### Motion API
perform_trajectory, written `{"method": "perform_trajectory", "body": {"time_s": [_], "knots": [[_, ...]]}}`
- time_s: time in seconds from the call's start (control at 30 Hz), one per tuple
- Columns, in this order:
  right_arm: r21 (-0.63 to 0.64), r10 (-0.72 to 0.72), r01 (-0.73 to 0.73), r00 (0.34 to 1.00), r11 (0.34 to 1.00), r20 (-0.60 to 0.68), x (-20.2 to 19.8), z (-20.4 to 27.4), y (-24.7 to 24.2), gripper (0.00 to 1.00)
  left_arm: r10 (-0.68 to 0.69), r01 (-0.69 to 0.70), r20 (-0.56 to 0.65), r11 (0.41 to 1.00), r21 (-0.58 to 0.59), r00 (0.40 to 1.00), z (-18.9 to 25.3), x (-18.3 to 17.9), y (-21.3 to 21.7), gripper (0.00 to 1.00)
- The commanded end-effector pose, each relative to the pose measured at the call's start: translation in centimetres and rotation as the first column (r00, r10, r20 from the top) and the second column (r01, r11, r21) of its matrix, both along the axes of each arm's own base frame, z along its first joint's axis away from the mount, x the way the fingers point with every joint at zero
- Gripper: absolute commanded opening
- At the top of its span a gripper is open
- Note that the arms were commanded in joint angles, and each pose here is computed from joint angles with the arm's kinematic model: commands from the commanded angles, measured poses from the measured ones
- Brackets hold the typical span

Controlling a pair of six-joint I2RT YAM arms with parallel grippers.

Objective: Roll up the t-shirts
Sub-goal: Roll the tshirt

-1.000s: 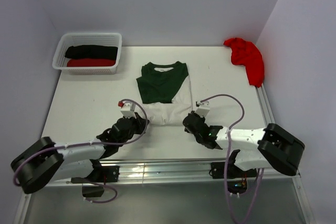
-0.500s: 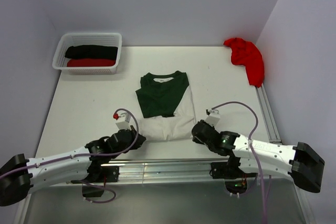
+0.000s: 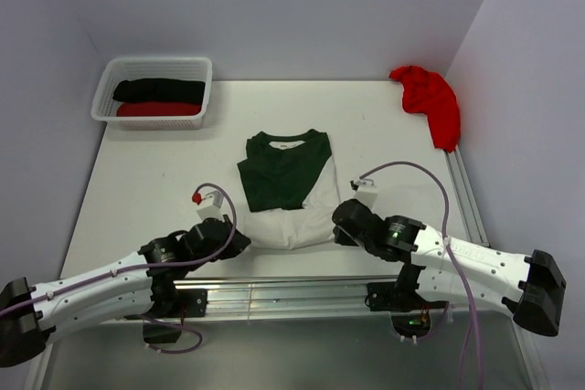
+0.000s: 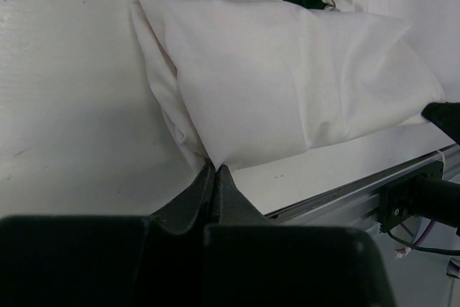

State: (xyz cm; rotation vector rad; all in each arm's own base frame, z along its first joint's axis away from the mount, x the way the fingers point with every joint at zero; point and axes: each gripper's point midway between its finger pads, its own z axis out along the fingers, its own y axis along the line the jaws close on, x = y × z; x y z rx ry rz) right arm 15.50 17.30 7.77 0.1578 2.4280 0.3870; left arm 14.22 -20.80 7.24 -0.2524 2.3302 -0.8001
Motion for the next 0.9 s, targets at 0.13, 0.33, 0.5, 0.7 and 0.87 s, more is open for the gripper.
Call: {"method": "perform_trajectory", "body": {"time_s": [0.13, 0.33, 0.5, 0.7, 0.87], "knots": [[-0.032, 0.074, -0.073, 0.997, 0.997, 0.033, 1.4, 3.8, 0.2, 0.00, 0.006, -0.006, 0.005, 0.999, -0.041, 1.000, 3.9, 2.7, 0.2, 0.01], [-0.026, 0.106, -0.105, 0.994, 0.994, 0.031, 3.6, 5.7, 0.0, 0.00, -0.005, 0.005, 0.012, 1.000, -0.024, 1.000, 5.7, 5.4, 1.1, 0.00], [-0.045, 0.111, -0.109, 0.993, 0.993, 0.046, 5.7, 7.1, -0.4, 0.00, 0.010, -0.010, 0.011, 1.000, -0.011, 1.000, 6.3, 7.4, 1.6, 0.00], [-0.032, 0.112, -0.111, 0.993, 0.993, 0.023, 8.3, 7.3, -0.4, 0.00, 0.003, -0.003, -0.002, 1.000, -0.008, 1.000, 6.4, 10.0, 2.1, 0.00], [-0.020, 0.106, -0.106, 0.994, 0.994, -0.002, 10.2, 6.5, -0.4, 0.00, -0.001, 0.001, -0.009, 1.000, -0.001, 1.000, 6.3, 11.8, 2.5, 0.00]]}}
